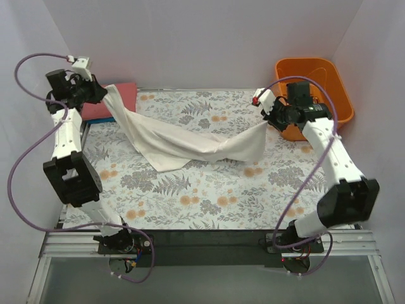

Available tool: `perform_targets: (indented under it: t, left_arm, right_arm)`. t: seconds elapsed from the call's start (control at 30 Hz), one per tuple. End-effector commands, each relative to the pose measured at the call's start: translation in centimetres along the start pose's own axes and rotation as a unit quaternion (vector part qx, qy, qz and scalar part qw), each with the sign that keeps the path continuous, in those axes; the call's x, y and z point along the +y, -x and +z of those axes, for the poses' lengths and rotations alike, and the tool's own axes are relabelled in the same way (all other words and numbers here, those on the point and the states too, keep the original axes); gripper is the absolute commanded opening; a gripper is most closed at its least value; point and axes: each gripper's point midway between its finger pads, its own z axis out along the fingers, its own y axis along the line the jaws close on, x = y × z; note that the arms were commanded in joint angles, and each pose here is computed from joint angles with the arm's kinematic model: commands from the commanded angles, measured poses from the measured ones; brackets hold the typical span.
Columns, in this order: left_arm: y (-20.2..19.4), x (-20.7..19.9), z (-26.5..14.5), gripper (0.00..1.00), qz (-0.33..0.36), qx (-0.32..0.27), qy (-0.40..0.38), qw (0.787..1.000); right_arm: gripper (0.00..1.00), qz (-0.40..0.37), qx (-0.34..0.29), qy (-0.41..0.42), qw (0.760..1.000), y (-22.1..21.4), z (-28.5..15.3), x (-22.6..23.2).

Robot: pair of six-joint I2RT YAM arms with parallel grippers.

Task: Fold and stack the t-shirts
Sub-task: Flatten the tshirt out

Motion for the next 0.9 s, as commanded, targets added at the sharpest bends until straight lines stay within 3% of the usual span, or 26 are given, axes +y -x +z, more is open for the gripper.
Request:
perform_targets:
  t: [0.0, 0.03, 0.07, 0.13, 0.23, 0.27, 0.3, 0.4, 0.43, 0.47, 0.5, 0.53, 0.63, 0.8, 0.87]
  left_arm:
    - [-2.9, 0.7, 4.4, 0.0, -0.004, 0.055, 0.02, 0.998]
    - [-4.7, 1.6, 6.3, 0.0, -0.02, 0.074, 0.028, 0.997]
    - [-2.7, 2.6, 6.8, 0.0, -0.019, 0.057, 0.045, 0.997]
    - [-3.9, 3.1, 7.9, 0.0, -0.038, 0.086, 0.04, 0.995]
    - [-4.5, 2.2, 7.9, 0.2, -0.04, 0.114, 0.014, 0.993]
    - [-3.0, 1.3, 6.5, 0.28, -0.025, 0.102, 0.012, 0.994]
    - [-5.7, 0.4, 5.8, 0.32, -0.03, 0.128, -0.002, 0.991]
    - [-4.6, -3.5, 1.5, 0.54, 0.037, 0.107, -0.034, 0.993]
    - [-8.4, -6.0, 0.8, 0.55, 0.033, 0.14, -0.066, 0.987]
    - [-9.8, -7.8, 0.0, 0.55, 0.063, 0.148, -0.092, 0.983]
    - [-8.9, -11.2, -1.7, 0.55, 0.096, 0.13, -0.118, 0.98]
    - [-13.0, -13.5, -2.5, 0.55, 0.092, 0.162, -0.15, 0.971]
    - [-18.0, -20.0, -4.6, 0.55, 0.167, 0.195, -0.219, 0.941]
    - [-21.7, -25.1, -4.9, 0.55, 0.231, 0.209, -0.274, 0.91]
    - [-23.8, -25.0, -4.5, 0.55, 0.255, 0.233, -0.266, 0.9]
  right_arm:
    - [0.01, 0.047, 0.084, 0.047, 0.994, -5.0, 5.6, 0.9]
    - [0.01, 0.053, 0.087, 0.042, 0.994, -5.0, 5.8, 0.4]
    - [0.01, 0.063, 0.097, 0.048, 0.992, -5.7, 6.6, 0.5]
    - [0.01, 0.065, 0.102, 0.053, 0.991, -6.0, 7.1, 0.7]
    - [0.01, 0.073, 0.119, 0.046, 0.989, -6.9, 7.3, 0.6]
    - [0.01, 0.073, 0.123, 0.038, 0.989, -7.1, 7.1, 0.4]
    - [0.01, 0.081, 0.125, 0.034, 0.988, -7.3, 6.9, 0.2]
    - [0.01, 0.095, 0.126, 0.033, 0.987, -7.6, 6.3, 0.8]
    - [0.01, 0.104, 0.12, 0.037, 0.987, -7.4, 6.3, 1.2]
    - [0.01, 0.107, 0.118, 0.038, 0.987, -7.3, 6.2, 1.4]
    - [0.01, 0.114, 0.12, 0.041, 0.985, -7.5, 6.2, 1.7]
    - [0.01, 0.122, 0.119, 0.042, 0.985, -7.4, 6.2, 1.8]
    - [0.01, 0.131, 0.117, 0.045, 0.983, -7.3, 6.2, 2.0]
    - [0.01, 0.138, 0.116, 0.048, 0.982, -7.2, 6.0, 2.3]
    - [0.01, 0.142, 0.119, 0.051, 0.981, -7.3, 6.1, 2.4]
